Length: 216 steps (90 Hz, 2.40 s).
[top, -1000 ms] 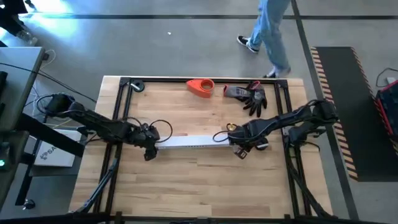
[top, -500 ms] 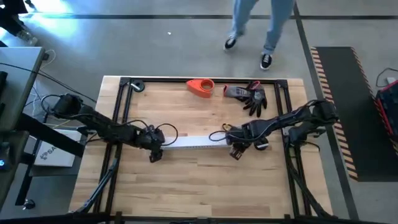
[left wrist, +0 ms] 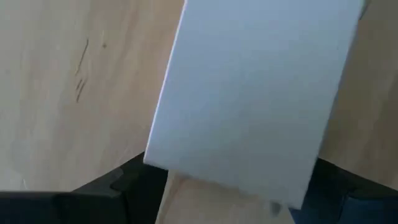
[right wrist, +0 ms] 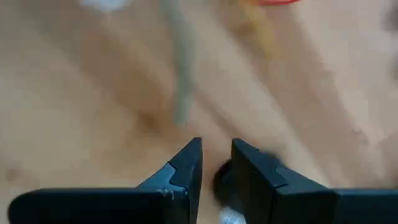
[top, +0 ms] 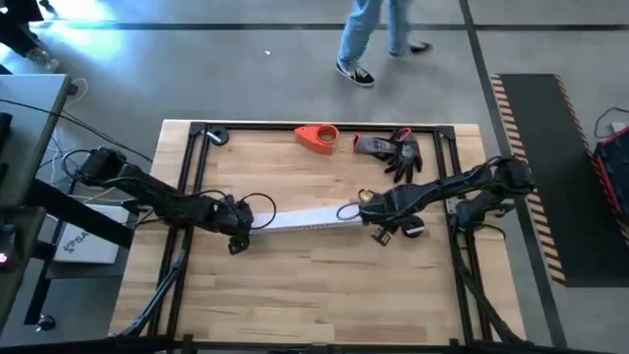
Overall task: Ziptie cables
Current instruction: Close the white cable duct
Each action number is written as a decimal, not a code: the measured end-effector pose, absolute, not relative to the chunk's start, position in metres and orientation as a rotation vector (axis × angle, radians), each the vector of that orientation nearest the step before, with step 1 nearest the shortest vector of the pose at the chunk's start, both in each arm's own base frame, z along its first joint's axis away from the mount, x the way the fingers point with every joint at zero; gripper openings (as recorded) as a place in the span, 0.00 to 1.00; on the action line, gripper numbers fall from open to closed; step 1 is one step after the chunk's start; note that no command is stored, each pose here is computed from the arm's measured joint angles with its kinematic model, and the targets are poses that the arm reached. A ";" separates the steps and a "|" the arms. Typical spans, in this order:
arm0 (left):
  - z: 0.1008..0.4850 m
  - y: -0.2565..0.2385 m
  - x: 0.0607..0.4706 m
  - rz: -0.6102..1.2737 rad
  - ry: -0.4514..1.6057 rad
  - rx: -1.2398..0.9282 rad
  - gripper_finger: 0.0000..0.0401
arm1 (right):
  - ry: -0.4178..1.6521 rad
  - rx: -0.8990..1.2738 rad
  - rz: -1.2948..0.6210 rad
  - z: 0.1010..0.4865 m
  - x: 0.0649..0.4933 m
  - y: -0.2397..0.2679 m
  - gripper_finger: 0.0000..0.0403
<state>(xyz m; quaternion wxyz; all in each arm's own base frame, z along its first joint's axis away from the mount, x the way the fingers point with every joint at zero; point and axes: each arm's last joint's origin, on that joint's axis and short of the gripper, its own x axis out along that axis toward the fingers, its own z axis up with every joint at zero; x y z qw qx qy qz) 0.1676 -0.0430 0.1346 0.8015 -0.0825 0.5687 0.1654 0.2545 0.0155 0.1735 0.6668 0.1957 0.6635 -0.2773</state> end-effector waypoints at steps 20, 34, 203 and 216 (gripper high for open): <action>0.136 -0.048 0.172 0.322 1.164 -0.157 0.64 | 1.341 0.538 -0.552 0.171 0.275 -0.002 0.18; 0.138 -0.049 0.182 0.278 1.073 -0.134 0.62 | 1.290 0.559 -0.503 0.168 0.284 -0.007 0.17; 0.171 -0.041 0.157 0.341 1.148 -0.138 0.53 | 1.357 0.513 -0.665 0.195 0.250 0.007 0.18; 0.175 -0.035 0.156 0.344 1.127 -0.165 0.41 | 1.359 0.508 -0.652 0.196 0.249 0.007 0.18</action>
